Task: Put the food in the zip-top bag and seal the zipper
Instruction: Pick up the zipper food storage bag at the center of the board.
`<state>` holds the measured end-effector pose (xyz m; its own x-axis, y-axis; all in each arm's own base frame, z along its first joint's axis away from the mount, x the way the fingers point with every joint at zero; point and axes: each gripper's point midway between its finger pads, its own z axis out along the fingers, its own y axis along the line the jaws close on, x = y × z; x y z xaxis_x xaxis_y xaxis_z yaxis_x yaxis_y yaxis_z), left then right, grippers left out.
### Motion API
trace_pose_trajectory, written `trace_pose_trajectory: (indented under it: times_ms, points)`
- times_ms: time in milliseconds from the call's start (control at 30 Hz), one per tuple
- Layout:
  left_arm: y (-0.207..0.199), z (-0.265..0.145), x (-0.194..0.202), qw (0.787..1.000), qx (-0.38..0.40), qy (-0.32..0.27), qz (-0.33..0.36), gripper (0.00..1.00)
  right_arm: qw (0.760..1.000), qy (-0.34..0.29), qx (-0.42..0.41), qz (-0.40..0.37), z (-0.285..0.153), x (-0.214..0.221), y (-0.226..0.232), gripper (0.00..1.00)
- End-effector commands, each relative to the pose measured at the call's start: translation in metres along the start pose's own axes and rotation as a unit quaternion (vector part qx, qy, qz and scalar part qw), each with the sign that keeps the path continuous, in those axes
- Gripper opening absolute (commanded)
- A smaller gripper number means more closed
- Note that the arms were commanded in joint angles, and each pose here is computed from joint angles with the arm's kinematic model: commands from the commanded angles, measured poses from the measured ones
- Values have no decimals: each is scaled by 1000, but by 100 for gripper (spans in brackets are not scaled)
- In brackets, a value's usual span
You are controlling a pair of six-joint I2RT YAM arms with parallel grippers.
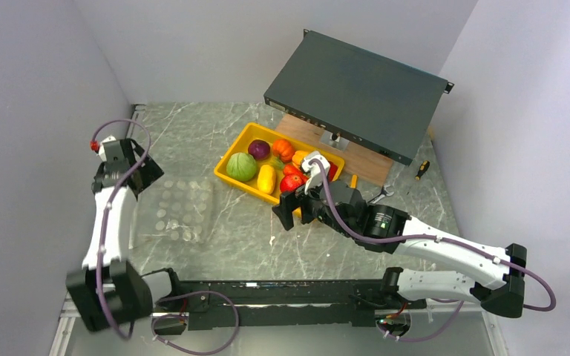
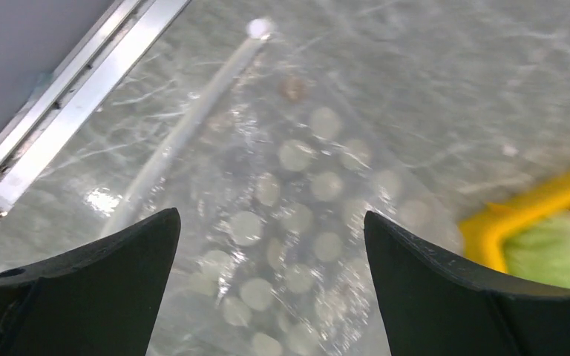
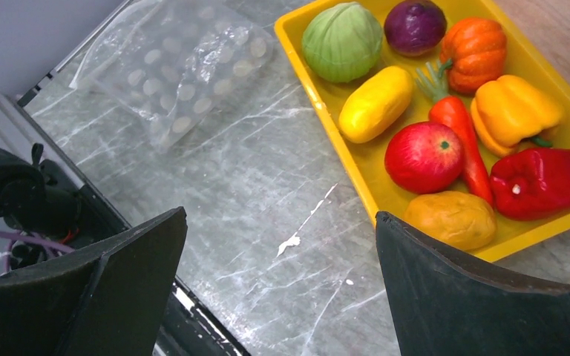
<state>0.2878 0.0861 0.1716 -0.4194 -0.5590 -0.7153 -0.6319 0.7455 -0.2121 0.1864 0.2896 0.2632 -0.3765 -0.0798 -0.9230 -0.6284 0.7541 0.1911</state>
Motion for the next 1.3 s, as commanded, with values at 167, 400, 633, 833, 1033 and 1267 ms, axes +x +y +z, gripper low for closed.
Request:
trace_pose_trajectory:
  times_ms: [167, 400, 633, 833, 1033, 1267]
  points:
    - [57, 69, -23, 984, -134, 104, 60, 100, 999, 4, -46, 6, 0, -3, 17, 100]
    - [71, 97, 9, 975, -114, 165, 99, 100, 997, 38, -66, 7, 4, 1, 30, 100]
    - [55, 117, 46, 966, -46, 238, 90, 100, 993, 65, -88, 32, 10, 4, 46, 100]
    - [51, 125, 65, 958, -30, 275, 79, 91, 993, 82, -73, 30, 17, 8, 45, 100]
    - [39, 122, 66, 957, 2, 279, 74, 55, 994, 87, -63, 24, 23, 2, 45, 100]
    - [31, 119, 69, 955, 25, 286, 69, 8, 993, 101, -51, 14, 33, 1, 47, 100]
